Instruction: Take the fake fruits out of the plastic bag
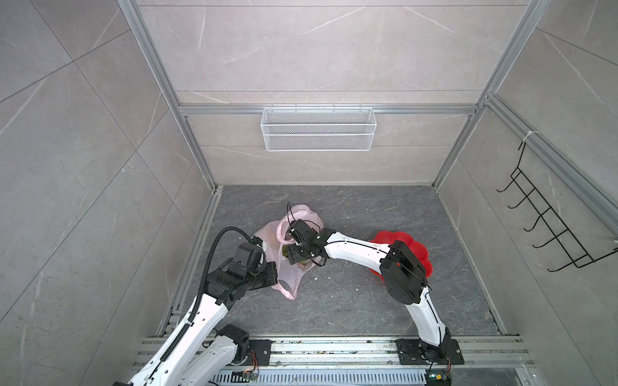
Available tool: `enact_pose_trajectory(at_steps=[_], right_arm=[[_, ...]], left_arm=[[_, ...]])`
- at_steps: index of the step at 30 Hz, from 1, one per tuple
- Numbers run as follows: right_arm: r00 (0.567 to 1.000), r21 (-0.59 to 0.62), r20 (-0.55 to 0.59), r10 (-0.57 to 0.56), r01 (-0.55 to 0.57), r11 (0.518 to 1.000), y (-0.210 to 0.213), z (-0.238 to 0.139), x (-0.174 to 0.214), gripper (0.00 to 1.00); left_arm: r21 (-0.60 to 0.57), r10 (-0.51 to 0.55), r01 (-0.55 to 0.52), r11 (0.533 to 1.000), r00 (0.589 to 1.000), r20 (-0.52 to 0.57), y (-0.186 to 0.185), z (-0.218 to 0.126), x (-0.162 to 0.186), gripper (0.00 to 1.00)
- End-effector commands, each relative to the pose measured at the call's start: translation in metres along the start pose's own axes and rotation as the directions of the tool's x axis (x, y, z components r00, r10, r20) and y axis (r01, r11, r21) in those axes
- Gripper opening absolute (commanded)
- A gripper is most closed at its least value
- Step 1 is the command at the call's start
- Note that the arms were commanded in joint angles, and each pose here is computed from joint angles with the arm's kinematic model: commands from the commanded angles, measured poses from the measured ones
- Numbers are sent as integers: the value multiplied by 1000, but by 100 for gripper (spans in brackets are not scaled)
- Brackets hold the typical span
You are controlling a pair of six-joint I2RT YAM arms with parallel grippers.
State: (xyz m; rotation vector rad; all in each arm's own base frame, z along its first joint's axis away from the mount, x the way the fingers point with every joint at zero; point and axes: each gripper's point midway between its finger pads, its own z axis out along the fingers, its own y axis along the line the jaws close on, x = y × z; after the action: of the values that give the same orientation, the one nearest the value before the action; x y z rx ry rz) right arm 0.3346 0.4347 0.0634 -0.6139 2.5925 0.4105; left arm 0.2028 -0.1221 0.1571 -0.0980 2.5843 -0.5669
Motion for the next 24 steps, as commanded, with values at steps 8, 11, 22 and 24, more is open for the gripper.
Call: enact_pose_trajectory(at_steps=[8, 11, 22, 24], right_arm=[[997, 28, -78, -3, 5, 1000, -2, 11, 16, 77], [998, 21, -64, -2, 4, 1000, -1, 8, 13, 70], [999, -62, 50, -4, 7, 998, 15, -49, -18, 56], [998, -90, 66, -4, 10, 996, 19, -66, -21, 55]], left_arm=[[32, 32, -34, 999, 998, 62, -10, 9, -19, 0], [36, 40, -42, 998, 997, 69, -12, 11, -21, 0], [14, 63, -66, 998, 988, 144, -6, 21, -33, 0], [1, 71, -72, 997, 985, 160, -6, 21, -38, 0]])
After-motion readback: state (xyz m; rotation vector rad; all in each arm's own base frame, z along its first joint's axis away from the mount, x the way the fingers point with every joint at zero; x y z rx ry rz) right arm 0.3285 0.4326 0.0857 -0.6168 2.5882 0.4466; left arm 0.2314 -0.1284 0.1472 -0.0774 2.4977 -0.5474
